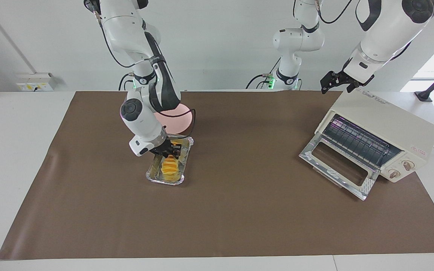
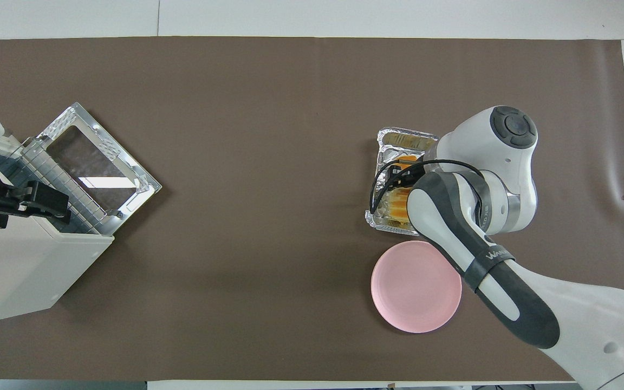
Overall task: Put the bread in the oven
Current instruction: 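Lift the bread into the foil tray and open the right gripper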
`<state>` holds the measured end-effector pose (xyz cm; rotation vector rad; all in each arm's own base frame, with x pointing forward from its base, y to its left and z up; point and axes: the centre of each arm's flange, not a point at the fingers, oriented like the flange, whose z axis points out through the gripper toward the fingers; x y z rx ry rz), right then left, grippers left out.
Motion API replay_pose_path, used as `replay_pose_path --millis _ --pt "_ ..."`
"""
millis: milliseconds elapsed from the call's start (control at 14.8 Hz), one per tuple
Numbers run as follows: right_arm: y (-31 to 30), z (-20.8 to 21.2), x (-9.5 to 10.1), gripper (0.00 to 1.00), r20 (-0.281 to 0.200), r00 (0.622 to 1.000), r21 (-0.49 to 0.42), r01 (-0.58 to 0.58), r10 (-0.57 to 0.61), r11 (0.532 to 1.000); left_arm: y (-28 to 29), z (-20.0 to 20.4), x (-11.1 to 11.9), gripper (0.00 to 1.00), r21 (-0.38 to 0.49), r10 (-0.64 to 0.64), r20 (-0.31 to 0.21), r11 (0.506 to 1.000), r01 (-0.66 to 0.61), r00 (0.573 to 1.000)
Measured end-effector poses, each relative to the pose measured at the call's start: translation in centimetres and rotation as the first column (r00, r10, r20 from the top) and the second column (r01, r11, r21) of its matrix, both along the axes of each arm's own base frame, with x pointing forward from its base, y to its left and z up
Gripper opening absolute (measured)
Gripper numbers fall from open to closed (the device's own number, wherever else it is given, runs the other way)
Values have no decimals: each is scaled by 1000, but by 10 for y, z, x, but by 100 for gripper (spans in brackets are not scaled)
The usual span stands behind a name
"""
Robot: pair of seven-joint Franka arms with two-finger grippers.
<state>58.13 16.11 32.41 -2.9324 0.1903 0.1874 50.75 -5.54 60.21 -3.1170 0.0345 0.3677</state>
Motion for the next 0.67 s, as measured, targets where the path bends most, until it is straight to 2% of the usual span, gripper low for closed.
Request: replay_pose_path --millis 135,202,471,606,673 --pt "-4 28 10 93 -17 1000 8 -10 10 1000 0 0 0 100 0 0 0 1000 0 1000" --pt "-11 39 13 100 -15 1000 11 -3 3 1000 0 0 0 100 0 0 0 1000 0 1000" --pt "-58 27 14 100 -35 999 7 38 -38 999 0 0 0 100 0 0 0 1000 0 1000" --pt "-73 8 7 97 -34 997 0 62 -62 998 0 0 0 100 0 0 0 1000 0 1000" --pt "-76 -2 2 92 -38 997 -4 71 -71 997 0 0 0 100 0 0 0 1000 0 1000"
